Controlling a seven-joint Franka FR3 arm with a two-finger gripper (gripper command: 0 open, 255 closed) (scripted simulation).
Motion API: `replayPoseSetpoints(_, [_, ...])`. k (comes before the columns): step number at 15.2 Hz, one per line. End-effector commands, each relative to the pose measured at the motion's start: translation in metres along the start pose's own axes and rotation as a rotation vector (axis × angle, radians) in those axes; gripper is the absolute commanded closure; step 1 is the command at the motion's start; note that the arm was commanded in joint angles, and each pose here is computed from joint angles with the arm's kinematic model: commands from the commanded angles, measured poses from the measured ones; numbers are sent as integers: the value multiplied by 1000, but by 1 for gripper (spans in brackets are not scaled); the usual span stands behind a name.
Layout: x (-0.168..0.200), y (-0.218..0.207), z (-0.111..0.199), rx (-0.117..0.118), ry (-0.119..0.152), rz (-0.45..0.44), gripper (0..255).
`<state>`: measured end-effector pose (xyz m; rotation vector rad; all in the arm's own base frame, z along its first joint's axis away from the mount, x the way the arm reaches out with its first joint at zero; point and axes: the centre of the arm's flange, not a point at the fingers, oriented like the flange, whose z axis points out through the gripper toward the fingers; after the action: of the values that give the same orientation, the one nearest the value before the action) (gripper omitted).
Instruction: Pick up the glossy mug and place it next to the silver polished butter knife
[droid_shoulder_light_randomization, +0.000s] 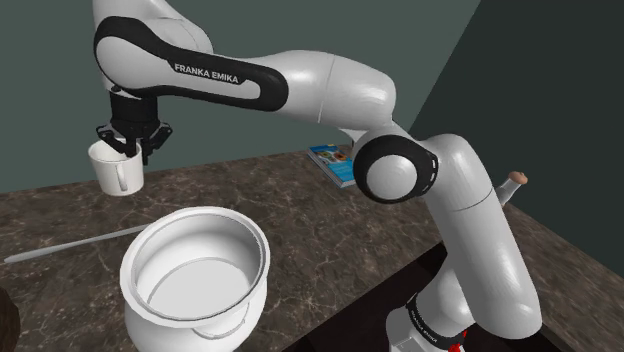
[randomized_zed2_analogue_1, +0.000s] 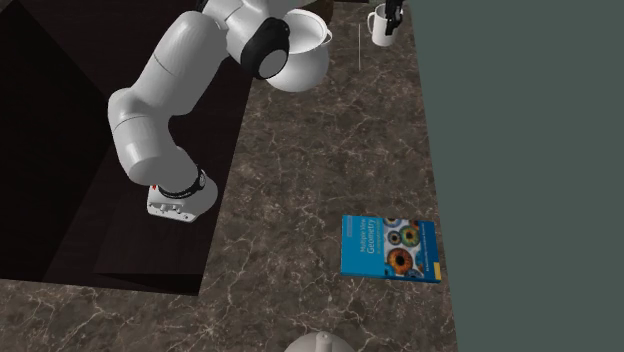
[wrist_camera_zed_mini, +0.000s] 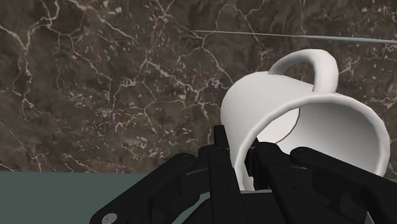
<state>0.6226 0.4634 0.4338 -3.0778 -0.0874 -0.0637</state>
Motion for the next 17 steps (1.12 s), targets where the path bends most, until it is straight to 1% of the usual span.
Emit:
replayPoseSetpoints(1, [-1,-6,7,0,1,1,255])
replayPoseSetpoints(14, [-4,-2,75,0,1,1,255])
replayPoseSetpoints(17, [-4,-2,75,0,1,1,255])
